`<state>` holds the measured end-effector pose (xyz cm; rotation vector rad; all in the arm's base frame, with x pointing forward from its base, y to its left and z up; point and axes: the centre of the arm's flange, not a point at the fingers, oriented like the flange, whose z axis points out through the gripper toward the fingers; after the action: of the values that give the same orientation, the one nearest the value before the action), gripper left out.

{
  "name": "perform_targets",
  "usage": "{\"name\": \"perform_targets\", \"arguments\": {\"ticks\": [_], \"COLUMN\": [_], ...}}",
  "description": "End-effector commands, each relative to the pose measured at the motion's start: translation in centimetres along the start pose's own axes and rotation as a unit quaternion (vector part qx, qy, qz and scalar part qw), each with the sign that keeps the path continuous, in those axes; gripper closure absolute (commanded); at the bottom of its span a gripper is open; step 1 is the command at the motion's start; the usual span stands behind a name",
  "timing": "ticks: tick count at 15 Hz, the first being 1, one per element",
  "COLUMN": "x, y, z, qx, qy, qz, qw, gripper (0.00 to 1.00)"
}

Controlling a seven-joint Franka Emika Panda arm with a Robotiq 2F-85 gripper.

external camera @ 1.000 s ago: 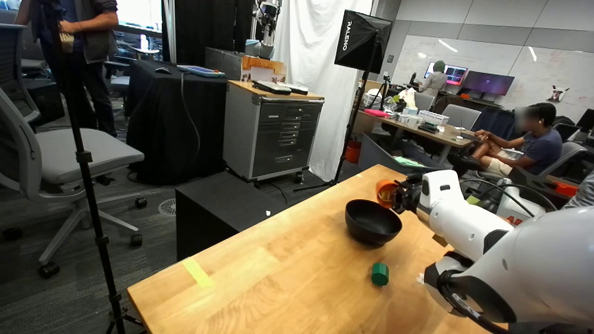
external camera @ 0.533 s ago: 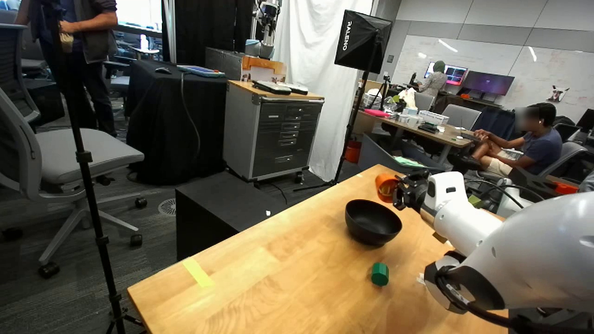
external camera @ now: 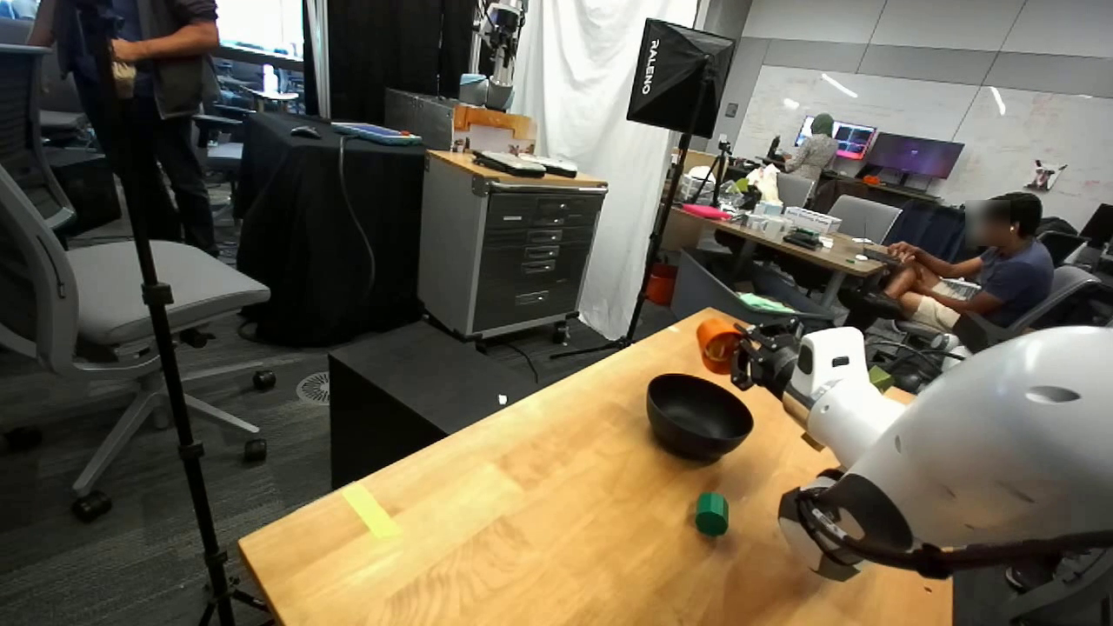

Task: Pour the contents in the orange cup into the black bowl

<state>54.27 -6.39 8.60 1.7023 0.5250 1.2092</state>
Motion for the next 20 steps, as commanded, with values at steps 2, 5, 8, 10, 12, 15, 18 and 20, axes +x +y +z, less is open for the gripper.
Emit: {"name": "perform_targets", "arguments": {"ticks": [2, 5, 8, 10, 12, 15, 18, 20], "x": [0.2, -0.1, 0.4, 0.7, 1.5, 2.0, 1.4, 1.1], "y": [-0.7, -1.0, -1.1, -1.1, -0.9, -0.6, -0.5, -0.3], "z": [0.9, 1.1, 1.2, 1.2, 1.5, 1.8, 1.5, 1.5], "qx": [-0.022, -0.027, -0.033, -0.037, -0.042, -0.048, -0.052, -0.056], "qy": [0.027, 0.035, 0.046, 0.059, 0.067, 0.069, 0.063, 0.060], "qz": [0.001, 0.000, -0.001, 0.001, 0.003, 0.001, -0.003, -0.004], "qw": [0.9994, 0.9990, 0.9984, 0.9976, 0.9969, 0.9965, 0.9966, 0.9966], "gripper": [0.97, 0.97, 0.97, 0.97, 0.97, 0.97, 0.97, 0.97]}}
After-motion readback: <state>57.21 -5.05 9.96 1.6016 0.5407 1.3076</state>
